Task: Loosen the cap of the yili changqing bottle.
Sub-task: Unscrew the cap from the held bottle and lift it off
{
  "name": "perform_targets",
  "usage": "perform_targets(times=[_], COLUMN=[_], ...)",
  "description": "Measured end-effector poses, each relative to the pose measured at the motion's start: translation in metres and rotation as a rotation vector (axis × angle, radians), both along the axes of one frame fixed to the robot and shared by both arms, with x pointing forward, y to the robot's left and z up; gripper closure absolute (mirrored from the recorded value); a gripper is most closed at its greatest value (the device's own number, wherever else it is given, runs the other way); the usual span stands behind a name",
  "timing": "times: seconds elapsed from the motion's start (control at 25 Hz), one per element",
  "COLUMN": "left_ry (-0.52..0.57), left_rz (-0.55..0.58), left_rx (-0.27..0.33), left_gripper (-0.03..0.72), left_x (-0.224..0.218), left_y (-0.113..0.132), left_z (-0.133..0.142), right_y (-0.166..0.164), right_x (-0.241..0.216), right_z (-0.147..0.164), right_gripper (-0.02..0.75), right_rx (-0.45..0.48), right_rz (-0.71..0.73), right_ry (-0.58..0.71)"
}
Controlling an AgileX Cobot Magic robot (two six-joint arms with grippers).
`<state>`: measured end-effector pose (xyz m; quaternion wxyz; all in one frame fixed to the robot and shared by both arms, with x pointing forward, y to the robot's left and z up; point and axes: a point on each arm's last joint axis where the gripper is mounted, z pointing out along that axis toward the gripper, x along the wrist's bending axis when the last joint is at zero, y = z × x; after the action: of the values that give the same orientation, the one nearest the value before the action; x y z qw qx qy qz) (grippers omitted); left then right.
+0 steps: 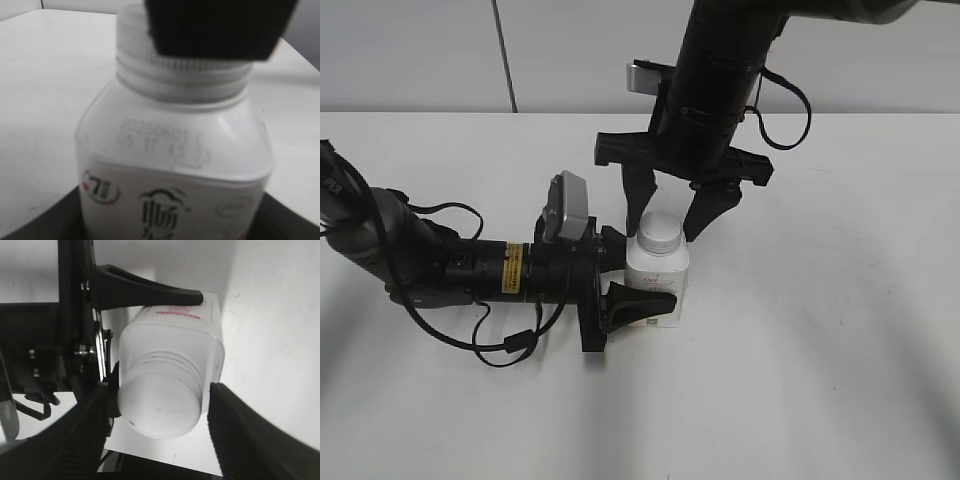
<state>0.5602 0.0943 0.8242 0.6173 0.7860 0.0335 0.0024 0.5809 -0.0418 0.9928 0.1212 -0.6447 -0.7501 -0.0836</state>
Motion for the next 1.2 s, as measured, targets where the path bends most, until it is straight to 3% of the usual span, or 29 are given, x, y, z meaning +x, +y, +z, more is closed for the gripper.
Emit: perform_targets(times=[1.04,1.2], left_ry=[-0.001,-0.001], left_rz=[0.001,0.001], left_rx=[0.000,0.000], left_gripper=[0.256,0.256], left_x=[0.0001,0.0001], left_y=[0.0000,0.0000], left_z=[0.0000,0.0000], right_y=[-0.0011,-0.0007], right_x=[0.0010,0.0016], right_z=[-0.0004,-0.0003], right_gripper=[0.349,0.349], right_rx=[-0.012,-0.003], right_rz=[0.006,0.081], right_ry=[-0.013,-0.042])
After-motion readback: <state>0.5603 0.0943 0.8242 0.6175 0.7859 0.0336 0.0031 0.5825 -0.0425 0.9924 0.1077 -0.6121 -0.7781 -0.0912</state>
